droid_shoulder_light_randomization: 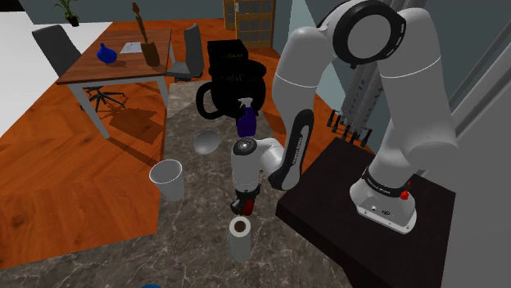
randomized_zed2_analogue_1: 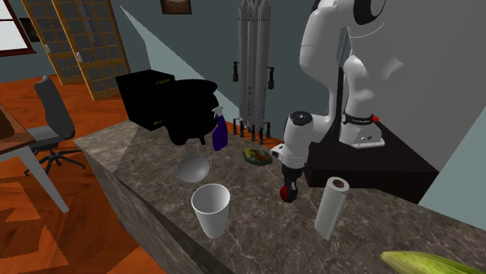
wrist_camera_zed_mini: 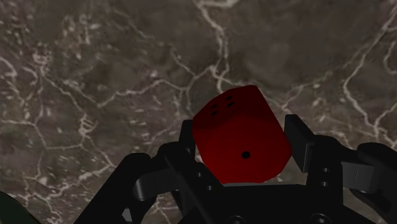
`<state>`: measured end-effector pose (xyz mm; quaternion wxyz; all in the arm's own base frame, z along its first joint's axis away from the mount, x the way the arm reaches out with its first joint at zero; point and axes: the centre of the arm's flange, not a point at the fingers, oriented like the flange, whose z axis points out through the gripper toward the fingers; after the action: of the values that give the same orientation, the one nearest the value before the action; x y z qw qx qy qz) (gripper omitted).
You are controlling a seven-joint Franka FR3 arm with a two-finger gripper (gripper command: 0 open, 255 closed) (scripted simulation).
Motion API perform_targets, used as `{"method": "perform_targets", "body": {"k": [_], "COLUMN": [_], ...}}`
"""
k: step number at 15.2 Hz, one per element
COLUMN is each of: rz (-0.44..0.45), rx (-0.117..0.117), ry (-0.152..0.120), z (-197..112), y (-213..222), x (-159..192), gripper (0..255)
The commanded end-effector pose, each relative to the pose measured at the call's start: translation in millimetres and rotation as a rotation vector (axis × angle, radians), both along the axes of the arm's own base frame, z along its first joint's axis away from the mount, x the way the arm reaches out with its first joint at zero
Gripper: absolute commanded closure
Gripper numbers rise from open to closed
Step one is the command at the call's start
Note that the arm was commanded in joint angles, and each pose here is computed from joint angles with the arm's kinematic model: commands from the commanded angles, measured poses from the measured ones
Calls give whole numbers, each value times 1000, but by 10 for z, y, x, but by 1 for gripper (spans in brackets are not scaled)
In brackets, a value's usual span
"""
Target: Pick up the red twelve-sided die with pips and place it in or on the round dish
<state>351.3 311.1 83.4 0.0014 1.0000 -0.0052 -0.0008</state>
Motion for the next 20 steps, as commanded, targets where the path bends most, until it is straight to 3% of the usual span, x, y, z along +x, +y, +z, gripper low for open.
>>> {"method": "perform_targets", "body": {"k": [1,3,20], "rz": [0,0,0], "rx": [0,0,0], "ry": [0,0,0], "z": [-1,-4,894], "y": [2,0,0], "x": [-1,-1,-1], "gripper": [255,255,255]}}
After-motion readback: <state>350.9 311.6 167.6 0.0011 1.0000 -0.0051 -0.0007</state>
